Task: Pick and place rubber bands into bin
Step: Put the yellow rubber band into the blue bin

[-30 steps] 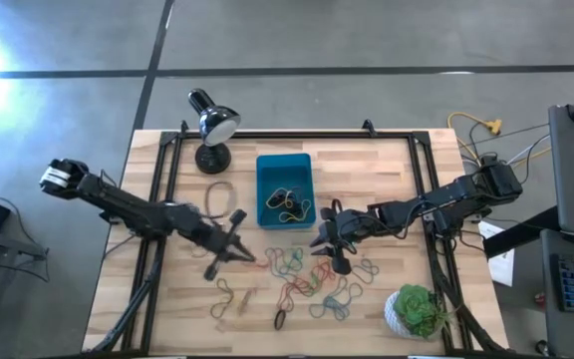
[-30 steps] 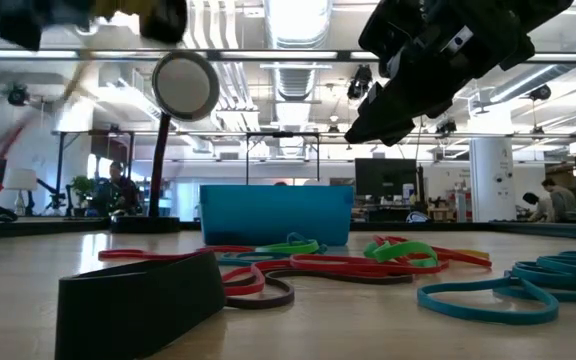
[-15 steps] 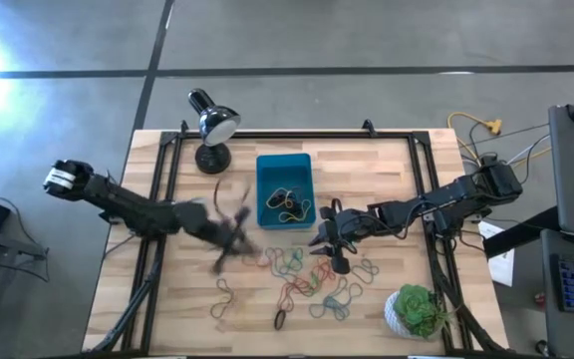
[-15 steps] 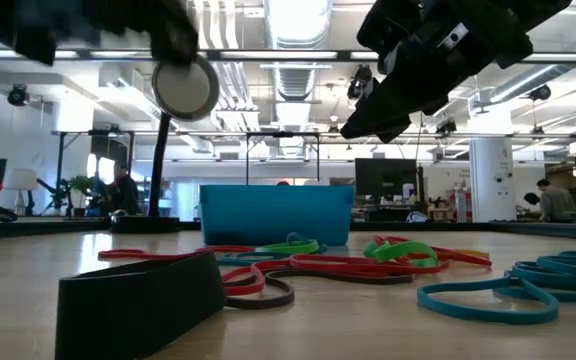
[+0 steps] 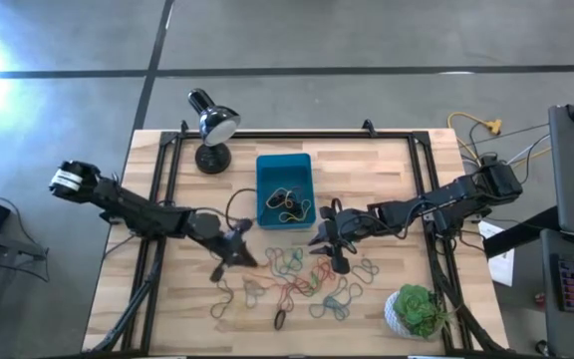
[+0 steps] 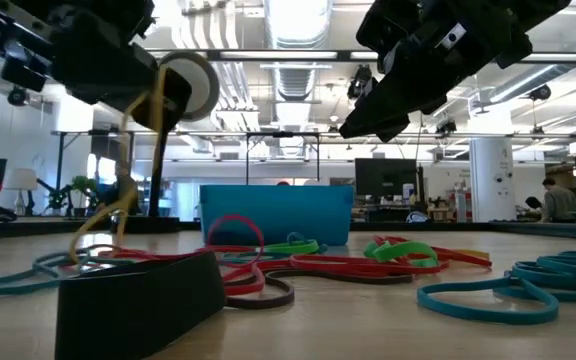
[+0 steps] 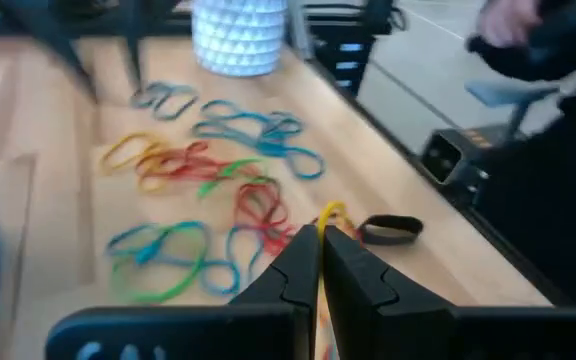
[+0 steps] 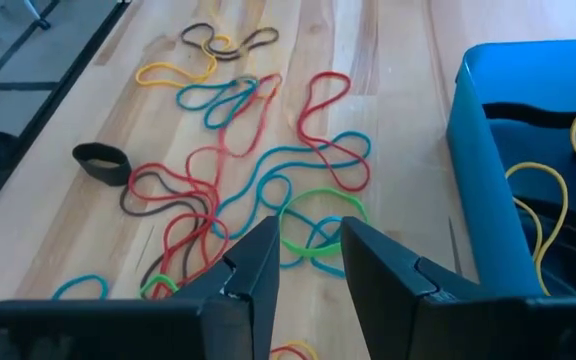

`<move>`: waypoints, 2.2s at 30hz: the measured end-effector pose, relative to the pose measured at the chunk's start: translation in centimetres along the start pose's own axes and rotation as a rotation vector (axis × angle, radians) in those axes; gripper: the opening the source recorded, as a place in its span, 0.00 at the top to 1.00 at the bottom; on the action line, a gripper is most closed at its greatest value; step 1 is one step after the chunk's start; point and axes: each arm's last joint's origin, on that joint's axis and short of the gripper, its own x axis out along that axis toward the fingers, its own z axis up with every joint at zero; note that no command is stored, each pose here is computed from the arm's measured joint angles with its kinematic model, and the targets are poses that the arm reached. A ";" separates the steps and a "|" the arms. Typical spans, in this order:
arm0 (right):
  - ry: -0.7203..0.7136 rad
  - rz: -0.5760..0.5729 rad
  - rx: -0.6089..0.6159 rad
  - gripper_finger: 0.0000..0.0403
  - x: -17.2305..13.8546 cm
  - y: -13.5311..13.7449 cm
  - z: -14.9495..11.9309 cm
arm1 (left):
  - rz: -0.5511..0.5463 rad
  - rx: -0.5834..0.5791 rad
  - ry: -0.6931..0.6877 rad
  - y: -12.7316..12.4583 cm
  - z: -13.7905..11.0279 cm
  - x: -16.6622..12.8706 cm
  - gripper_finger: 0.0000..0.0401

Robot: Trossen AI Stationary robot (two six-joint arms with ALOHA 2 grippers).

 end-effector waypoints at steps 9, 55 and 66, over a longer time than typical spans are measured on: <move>-0.032 0.012 -0.005 0.74 0.0 0.1 0.3 | 0.026 0.035 -0.066 0.5 0.5 0.7 1.00; -0.100 0.150 -0.054 0.49 9.8 -0.1 0.7 | 0.143 0.317 -0.514 0.3 4.2 0.3 1.00; -0.128 0.149 -0.085 0.49 9.8 0.0 1.6 | 0.126 0.329 -0.547 0.2 4.4 0.1 1.00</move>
